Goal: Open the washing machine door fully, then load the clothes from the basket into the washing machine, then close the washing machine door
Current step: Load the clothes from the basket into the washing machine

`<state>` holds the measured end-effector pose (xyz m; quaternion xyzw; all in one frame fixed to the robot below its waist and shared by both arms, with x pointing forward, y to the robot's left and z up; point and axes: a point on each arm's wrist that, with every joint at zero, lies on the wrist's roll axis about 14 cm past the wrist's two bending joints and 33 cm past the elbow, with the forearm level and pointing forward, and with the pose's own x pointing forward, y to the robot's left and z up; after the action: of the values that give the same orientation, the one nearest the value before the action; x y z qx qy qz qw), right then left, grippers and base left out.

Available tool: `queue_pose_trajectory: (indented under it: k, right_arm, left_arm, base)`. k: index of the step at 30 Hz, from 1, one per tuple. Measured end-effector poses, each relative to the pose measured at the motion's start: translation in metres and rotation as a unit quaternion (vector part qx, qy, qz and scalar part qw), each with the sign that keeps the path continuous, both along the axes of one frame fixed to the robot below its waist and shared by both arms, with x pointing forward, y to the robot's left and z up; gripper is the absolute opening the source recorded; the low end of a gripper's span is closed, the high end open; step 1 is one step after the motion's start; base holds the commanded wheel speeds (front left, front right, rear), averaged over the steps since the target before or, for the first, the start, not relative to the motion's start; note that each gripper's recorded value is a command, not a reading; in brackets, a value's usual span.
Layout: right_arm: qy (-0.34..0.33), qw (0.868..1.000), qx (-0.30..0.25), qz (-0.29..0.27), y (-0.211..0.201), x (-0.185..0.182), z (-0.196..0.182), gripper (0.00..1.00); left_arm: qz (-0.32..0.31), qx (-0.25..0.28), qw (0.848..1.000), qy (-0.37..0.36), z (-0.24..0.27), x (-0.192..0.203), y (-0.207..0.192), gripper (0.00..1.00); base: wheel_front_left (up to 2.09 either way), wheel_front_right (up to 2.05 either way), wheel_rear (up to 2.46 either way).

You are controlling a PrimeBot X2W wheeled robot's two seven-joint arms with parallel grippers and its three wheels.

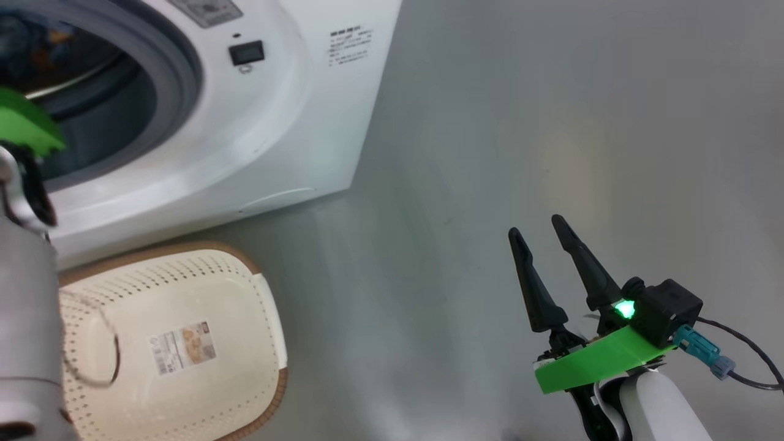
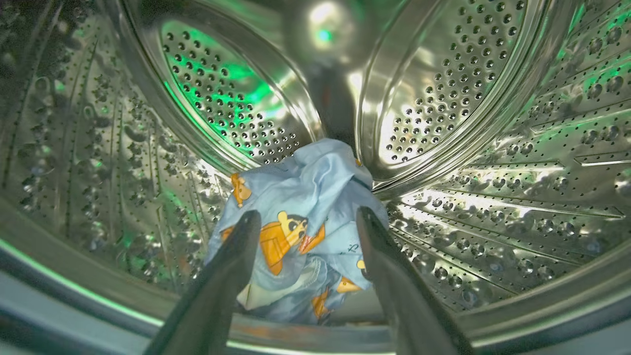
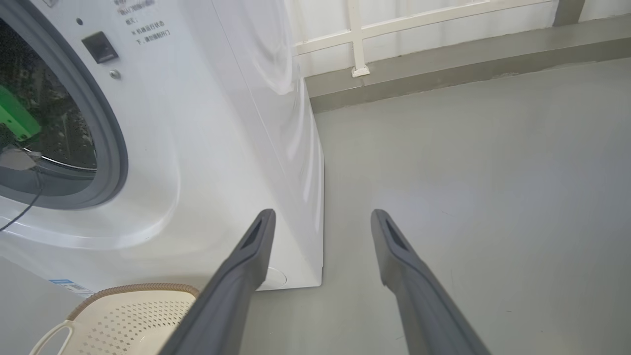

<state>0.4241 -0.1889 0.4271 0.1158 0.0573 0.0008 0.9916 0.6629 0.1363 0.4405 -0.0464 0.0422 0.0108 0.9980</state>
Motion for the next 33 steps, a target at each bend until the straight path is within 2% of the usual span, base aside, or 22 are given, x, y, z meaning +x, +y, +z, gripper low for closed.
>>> queue_pose_trajectory:
  k: [7,14,33]
  right_arm:
    - [-0.010,1.000,0.004,0.001,0.002,-0.010,0.010,1.00]
    - [-0.027,0.999,0.007,0.020,0.016,-0.014,0.023,1.00]
    - [-0.066,0.996,0.001,0.058,0.041,-0.028,0.052,1.00]
  left_arm:
    - [0.018,-0.024,1.000,0.010,0.006,-0.035,0.008,1.00]
    - [0.007,-0.044,0.999,0.018,0.005,-0.080,0.007,1.00]
    - [0.007,-0.045,0.998,0.035,-0.006,-0.198,0.034,1.00]
  base:
    - [0.00,0.00,0.00]
    - [0.00,0.00,0.00]
    - [0.00,0.00,0.00]
